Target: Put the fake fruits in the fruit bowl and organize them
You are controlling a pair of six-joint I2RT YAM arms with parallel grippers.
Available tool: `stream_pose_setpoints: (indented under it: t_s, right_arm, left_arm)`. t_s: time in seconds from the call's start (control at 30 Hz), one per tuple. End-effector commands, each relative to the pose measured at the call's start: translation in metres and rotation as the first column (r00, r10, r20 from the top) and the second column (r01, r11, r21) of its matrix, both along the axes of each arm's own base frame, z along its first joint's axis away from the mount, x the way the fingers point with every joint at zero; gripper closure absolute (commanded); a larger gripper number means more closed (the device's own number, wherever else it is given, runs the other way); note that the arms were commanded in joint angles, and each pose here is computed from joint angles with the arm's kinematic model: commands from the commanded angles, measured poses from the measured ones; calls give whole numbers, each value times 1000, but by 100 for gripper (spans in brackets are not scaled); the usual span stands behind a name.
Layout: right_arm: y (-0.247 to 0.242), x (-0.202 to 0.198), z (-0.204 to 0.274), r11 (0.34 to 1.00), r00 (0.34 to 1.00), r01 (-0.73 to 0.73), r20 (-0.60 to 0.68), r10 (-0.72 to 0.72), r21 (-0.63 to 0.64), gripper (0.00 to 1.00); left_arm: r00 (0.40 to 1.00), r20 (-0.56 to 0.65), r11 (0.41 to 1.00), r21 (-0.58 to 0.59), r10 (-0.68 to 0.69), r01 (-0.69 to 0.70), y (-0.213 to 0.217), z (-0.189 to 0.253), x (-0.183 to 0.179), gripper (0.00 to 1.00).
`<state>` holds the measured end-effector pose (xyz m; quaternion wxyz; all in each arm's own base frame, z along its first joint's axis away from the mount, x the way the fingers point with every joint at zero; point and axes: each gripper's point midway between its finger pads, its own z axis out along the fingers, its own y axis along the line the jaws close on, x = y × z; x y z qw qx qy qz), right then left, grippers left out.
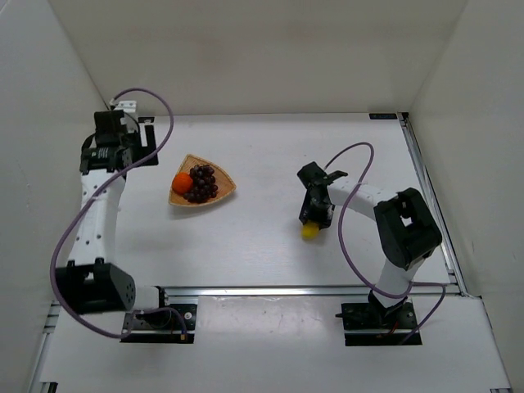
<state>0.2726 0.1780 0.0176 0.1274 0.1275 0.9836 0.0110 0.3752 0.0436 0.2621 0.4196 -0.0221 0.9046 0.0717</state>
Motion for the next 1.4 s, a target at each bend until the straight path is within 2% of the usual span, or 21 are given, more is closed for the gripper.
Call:
stream_pose_setpoints:
  t_s: [0.0,0.13,0.17,0.23,0.27,0.47,0.5,0.57,0.6,0.77,1.07,1.2,1.33,1.37]
  right_arm:
    - [14,14,21,999,998,-43,54,42,14,100]
    - [56,36,62,980,970,-191,164,179,58,100]
    - [76,54,89,971,950,-225,239,200,84,100]
    - [107,64,105,943,919,-316,283,276,105,100]
    - [128,80,135,927,890,-348,358,281,139,100]
    - [212,112,166,819,828,-494,447,340,292,100]
    - [221,117,154,810,829,-501,438,349,305,100]
    - [238,127,159,779,809,-529,476,345,335,100]
    - [244,130,143,773,815,-532,456,357,345,100]
    - [276,129,124,705,813,-561,450,370,434,100]
    - [313,126,114,651,789,-597,493,367,470,99]
    - [316,124,100,662,800,-584,473,370,469,86]
    - [321,121,87,649,809,-579,446,382,493,50]
    - [324,121,88,643,813,-575,443,379,506,38]
  left_arm:
    - [990,-50,991,37,131,-129,28,-26,-30,0]
    - [952,-196,972,54,235,-229,54,-88,-71,0]
    - [945,-204,966,56,257,-251,58,-92,-77,0]
    - [935,-220,961,43,276,-274,61,-100,-84,0]
    - [933,-232,961,43,276,-273,60,-104,-87,0]
    - [935,-232,963,23,268,-270,57,-105,-85,0]
    - [933,-242,963,24,268,-270,57,-108,-88,0]
    - [930,-252,963,24,267,-270,56,-112,-90,0]
    - [930,-252,963,24,267,-270,56,-112,-90,0]
    - [928,-261,963,25,266,-270,56,-116,-92,0]
    - [923,-279,963,26,265,-269,56,-121,-91,0]
    - [925,-279,965,17,257,-263,54,-121,-91,0]
    - [922,-288,965,17,257,-263,54,-124,-90,0]
    - [922,-288,965,17,257,-263,54,-124,-90,0]
